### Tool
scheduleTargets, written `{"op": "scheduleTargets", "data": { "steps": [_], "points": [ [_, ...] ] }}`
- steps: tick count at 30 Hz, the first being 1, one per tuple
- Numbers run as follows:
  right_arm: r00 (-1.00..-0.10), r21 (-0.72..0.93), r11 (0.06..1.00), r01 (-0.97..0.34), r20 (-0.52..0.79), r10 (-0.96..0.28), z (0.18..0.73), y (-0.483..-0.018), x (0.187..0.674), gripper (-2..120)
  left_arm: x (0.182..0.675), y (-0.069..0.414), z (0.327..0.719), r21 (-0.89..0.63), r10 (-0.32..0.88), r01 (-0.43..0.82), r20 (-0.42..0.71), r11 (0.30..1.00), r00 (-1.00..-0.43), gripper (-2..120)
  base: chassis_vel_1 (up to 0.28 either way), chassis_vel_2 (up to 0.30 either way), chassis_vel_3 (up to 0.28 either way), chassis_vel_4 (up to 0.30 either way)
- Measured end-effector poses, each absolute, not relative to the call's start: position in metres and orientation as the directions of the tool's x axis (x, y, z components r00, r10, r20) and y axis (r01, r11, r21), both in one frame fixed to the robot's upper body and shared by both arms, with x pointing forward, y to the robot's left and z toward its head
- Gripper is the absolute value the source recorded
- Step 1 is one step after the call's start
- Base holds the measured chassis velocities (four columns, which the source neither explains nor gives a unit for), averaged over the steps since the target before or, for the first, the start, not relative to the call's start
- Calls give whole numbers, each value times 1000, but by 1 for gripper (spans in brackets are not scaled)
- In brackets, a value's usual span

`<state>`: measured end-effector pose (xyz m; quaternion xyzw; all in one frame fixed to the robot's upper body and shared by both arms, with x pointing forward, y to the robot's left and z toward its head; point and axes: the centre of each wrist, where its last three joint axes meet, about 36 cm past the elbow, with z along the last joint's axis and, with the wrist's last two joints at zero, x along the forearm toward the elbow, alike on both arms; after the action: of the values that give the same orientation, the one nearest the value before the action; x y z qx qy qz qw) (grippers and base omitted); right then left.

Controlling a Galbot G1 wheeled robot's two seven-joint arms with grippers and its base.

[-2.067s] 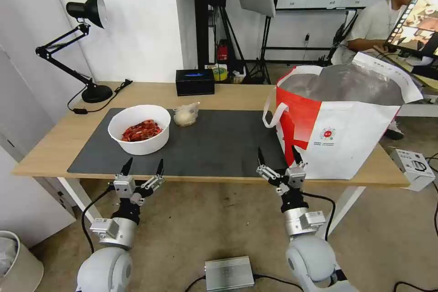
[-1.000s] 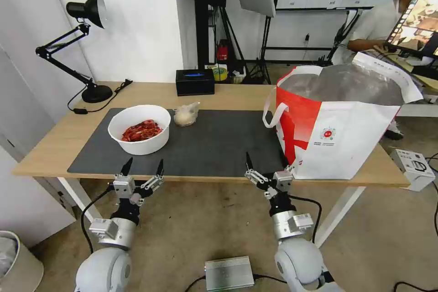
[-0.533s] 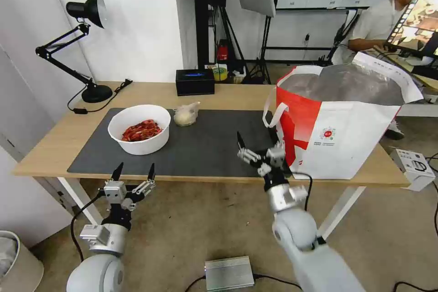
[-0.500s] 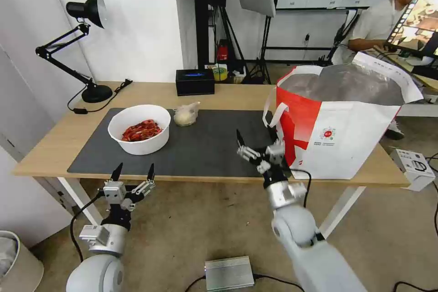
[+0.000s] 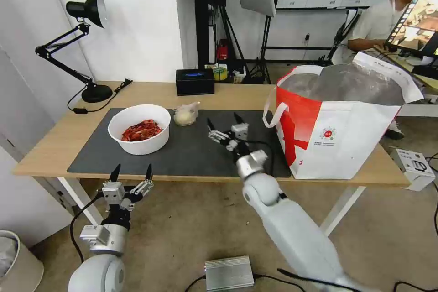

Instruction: Pick up the trash from the table and place it into the takeout bag.

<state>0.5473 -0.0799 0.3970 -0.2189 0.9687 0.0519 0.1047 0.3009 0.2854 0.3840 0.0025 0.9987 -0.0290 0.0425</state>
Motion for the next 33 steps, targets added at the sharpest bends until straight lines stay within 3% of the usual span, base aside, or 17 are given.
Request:
{"op": "scheduleTargets", "data": {
  "steps": [20,33],
  "points": [
    [-902,29,908,-419,-127,-412,408,-30,621,100,298,299,383,-79,-33,-25,-99,997,-995,100,0,0,0,0],
    [-918,51,918,-394,-68,-390,420,-24,650,100,293,302,385,-87,-36,-26,-112,996,-993,100,0,0,0,0]
  ]
}}
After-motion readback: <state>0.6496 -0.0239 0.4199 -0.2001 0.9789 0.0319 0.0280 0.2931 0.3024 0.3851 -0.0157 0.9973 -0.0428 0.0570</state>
